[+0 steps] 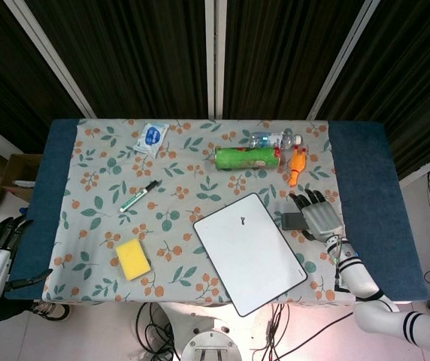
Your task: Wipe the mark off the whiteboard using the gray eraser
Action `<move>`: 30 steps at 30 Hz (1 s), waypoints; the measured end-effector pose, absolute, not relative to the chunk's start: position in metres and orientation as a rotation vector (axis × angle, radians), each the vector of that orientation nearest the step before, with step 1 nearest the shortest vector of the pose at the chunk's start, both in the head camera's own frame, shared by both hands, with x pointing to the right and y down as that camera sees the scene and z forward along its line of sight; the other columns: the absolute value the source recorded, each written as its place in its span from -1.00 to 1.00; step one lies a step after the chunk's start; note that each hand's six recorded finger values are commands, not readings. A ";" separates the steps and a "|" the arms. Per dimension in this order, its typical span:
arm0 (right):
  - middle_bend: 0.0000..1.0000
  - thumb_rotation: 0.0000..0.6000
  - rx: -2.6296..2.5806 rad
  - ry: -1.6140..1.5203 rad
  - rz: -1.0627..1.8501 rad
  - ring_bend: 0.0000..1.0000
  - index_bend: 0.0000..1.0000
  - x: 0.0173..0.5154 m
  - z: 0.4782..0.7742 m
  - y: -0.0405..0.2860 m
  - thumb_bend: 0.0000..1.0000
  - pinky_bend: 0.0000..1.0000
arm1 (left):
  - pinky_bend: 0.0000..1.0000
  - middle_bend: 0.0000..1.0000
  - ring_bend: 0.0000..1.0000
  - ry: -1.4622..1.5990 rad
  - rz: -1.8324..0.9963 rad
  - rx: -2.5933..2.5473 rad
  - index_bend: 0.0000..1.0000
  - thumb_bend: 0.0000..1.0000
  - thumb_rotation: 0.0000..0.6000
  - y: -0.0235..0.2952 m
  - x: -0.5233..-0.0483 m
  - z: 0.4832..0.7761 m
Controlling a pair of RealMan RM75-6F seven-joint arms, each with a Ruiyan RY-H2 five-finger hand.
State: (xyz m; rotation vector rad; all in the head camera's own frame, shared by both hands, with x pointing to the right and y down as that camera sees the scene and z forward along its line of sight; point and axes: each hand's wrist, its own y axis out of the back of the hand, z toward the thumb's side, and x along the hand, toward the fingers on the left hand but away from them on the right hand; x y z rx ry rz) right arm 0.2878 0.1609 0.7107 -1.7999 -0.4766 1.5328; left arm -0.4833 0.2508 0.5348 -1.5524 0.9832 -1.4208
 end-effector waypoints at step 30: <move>-0.33 1.00 -1.792 -0.497 1.495 -0.48 -0.25 0.287 0.717 0.164 -0.56 -0.31 | -0.67 -0.79 -0.83 0.976 -1.433 -1.562 -0.72 -0.96 0.11 0.252 -0.483 0.539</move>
